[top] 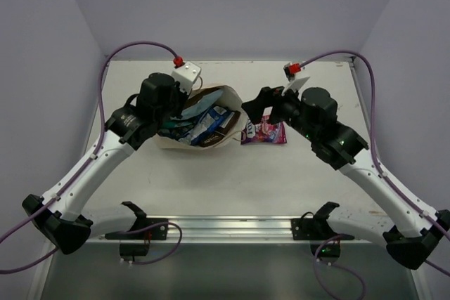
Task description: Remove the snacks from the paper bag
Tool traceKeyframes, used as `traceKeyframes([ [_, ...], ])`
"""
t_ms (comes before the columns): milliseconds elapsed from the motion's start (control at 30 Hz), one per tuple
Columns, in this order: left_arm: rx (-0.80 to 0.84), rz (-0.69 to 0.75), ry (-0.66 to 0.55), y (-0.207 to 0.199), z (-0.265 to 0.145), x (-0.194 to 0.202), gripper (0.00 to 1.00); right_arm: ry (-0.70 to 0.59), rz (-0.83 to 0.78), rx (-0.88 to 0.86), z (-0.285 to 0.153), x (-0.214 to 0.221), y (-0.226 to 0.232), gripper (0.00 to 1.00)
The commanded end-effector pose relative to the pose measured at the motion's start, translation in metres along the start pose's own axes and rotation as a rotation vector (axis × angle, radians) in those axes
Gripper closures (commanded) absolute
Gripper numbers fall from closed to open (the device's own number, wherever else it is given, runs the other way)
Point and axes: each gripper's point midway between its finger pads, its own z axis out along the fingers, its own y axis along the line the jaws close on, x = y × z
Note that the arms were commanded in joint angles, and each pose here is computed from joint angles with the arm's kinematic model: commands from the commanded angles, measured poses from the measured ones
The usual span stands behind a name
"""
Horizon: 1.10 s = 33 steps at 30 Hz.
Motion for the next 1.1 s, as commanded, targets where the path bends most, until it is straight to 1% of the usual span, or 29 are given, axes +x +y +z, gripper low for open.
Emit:
traceKeyframes([
  [0,-0.062,-0.019,-0.004,0.011,-0.009,-0.007,1.00,-0.012,0.033,-0.010,0.006,-0.003,0.032,0.13],
  [67,-0.071,-0.031,-0.007,0.012,-0.010,-0.009,1.00,0.031,0.098,-0.038,0.018,0.011,0.057,0.13],
  [100,-0.081,-0.044,-0.010,0.013,-0.010,-0.010,1.00,0.019,0.161,-0.030,0.021,0.005,0.065,0.12],
  [167,-0.096,-0.063,-0.030,0.016,-0.015,-0.015,1.00,0.056,0.203,-0.047,0.033,0.018,0.083,0.12],
  [200,-0.108,-0.070,-0.036,0.018,-0.016,-0.017,1.00,0.049,0.269,-0.042,0.038,0.017,0.089,0.12],
  [267,-0.115,-0.080,-0.067,0.020,-0.020,-0.022,1.00,0.080,0.315,-0.034,0.052,0.030,0.096,0.12],
  [300,-0.112,-0.078,-0.074,0.020,-0.021,-0.024,1.00,0.083,0.373,-0.032,0.056,0.029,0.102,0.12],
  [367,-0.108,-0.081,-0.085,0.020,-0.023,-0.027,1.00,0.113,0.404,-0.022,0.069,0.040,0.110,0.12],
  [400,-0.104,-0.082,-0.090,0.020,-0.024,-0.029,1.00,0.105,0.423,-0.027,0.072,0.036,0.116,0.12],
  [433,-0.100,-0.080,-0.092,0.019,-0.024,-0.029,1.00,0.093,0.457,-0.006,0.077,0.035,0.116,0.12],
  [467,-0.100,-0.083,-0.101,0.020,-0.026,-0.031,1.00,0.091,0.478,0.010,0.081,0.036,0.116,0.05],
  [500,-0.099,-0.080,-0.105,0.020,-0.026,-0.032,1.00,0.100,0.525,0.047,0.088,0.039,0.115,0.01],
  [667,-0.072,-0.087,-0.124,0.015,-0.024,-0.038,1.00,0.066,0.581,0.141,0.116,0.045,0.108,0.01],
  [800,-0.065,-0.089,-0.113,0.012,-0.020,-0.034,1.00,0.085,0.579,0.163,0.134,0.051,0.112,0.01],
  [833,-0.063,-0.089,-0.111,0.011,-0.019,-0.033,1.00,0.102,0.576,0.178,0.140,0.059,0.111,0.01],
  [900,-0.060,-0.101,-0.112,0.010,-0.019,-0.033,1.00,0.119,0.591,0.186,0.144,0.068,0.111,0.04],
  [933,-0.058,-0.103,-0.111,0.009,-0.019,-0.032,1.00,0.123,0.594,0.184,0.146,0.072,0.111,0.09],
  [1067,-0.043,-0.122,-0.123,0.006,-0.020,-0.032,1.00,0.130,0.593,0.191,0.156,0.084,0.108,0.12],
])
